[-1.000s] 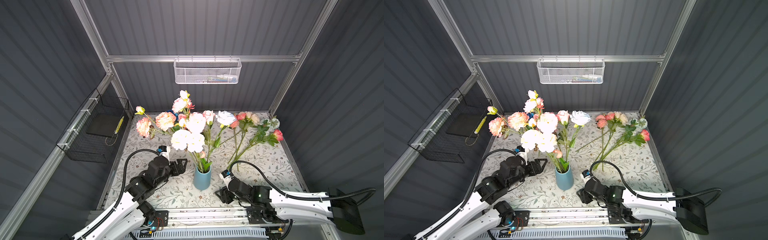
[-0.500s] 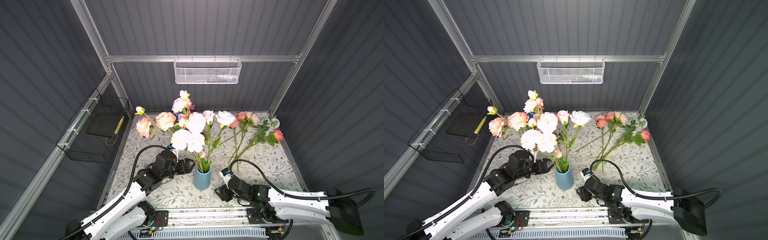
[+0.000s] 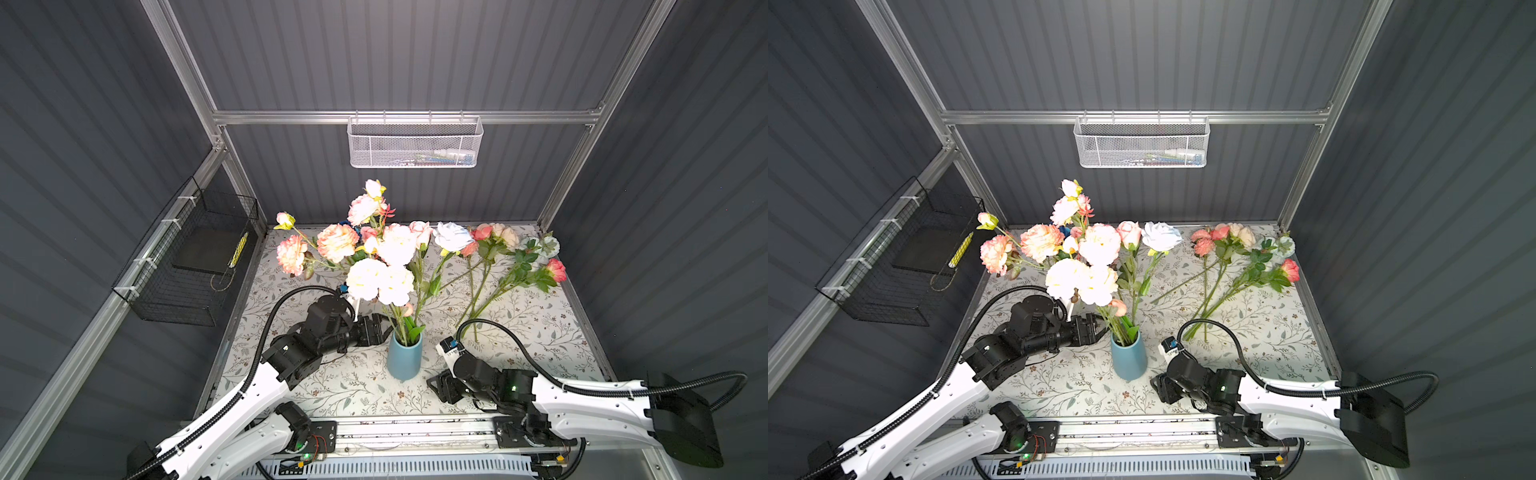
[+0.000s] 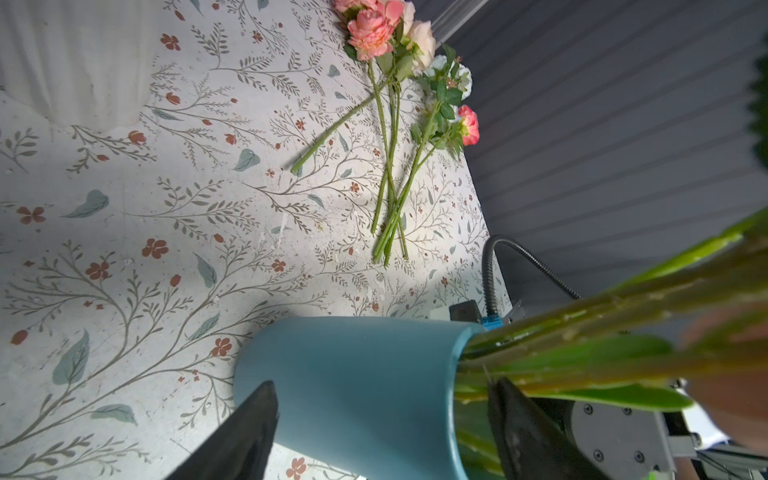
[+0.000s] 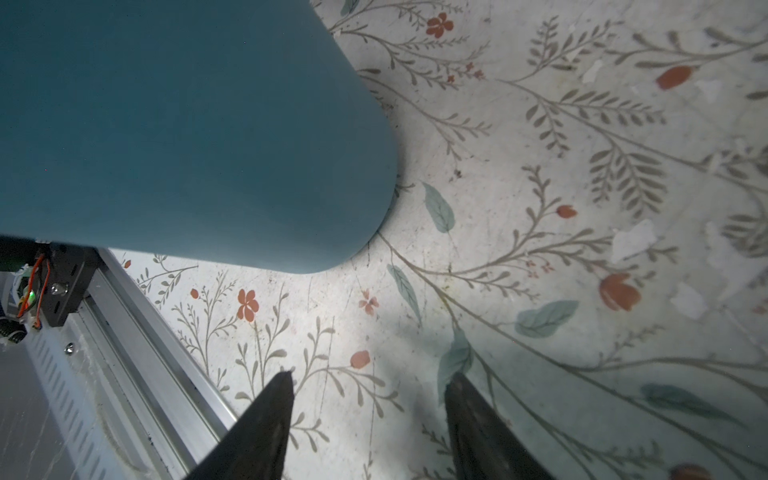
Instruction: Arrange the flowers into the vase
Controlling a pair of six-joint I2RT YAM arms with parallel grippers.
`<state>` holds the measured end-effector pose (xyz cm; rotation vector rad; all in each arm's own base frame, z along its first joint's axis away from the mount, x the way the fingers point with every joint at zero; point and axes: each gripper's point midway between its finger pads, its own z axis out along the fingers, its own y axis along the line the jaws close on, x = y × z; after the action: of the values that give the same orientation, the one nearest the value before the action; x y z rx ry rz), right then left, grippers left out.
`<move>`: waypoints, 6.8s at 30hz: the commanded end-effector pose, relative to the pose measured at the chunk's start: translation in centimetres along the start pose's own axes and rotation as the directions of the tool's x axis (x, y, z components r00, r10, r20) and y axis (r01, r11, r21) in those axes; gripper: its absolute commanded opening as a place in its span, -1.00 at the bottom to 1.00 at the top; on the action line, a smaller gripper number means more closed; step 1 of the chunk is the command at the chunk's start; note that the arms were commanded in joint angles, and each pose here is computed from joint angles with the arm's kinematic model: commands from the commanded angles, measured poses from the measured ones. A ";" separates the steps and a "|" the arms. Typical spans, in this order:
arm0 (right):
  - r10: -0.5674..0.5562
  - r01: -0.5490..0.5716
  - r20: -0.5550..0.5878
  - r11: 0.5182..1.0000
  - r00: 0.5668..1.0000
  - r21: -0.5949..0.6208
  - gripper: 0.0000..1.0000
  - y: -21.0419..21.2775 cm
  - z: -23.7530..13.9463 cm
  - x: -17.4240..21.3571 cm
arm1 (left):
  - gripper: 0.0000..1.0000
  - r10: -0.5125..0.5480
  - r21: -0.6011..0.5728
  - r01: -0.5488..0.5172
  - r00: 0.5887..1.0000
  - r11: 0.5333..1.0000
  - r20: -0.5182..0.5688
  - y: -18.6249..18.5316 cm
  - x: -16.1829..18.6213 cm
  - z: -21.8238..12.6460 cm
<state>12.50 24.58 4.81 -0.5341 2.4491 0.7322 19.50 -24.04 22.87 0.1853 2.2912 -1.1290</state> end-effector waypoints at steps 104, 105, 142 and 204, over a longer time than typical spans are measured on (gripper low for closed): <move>-0.135 0.131 0.130 0.991 0.982 0.039 0.38 7.1 18.4 -14.9 | -0.25 0.072 -0.624 0.020 0.990 0.781 0.123 13.6 -7.4 -4.3; -0.134 0.130 0.125 0.991 0.983 0.040 0.38 7.0 18.7 -15.2 | -0.25 0.056 -0.620 0.041 0.989 0.783 0.137 14.1 -7.8 -4.3; -0.020 0.017 0.110 1.000 0.994 0.022 0.41 6.9 24.8 -21.5 | -0.22 -0.069 -0.697 0.272 0.950 0.664 0.305 23.3 -15.4 -3.5; 0.021 -0.005 0.238 0.998 0.971 -0.067 0.45 7.1 9.8 -21.1 | 0.44 -0.157 -0.454 0.391 0.868 0.801 0.471 13.2 -8.8 -12.5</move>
<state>29.22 41.12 11.77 -0.4234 2.2101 0.8258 27.17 -4.01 25.82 -0.5853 2.1449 -0.4398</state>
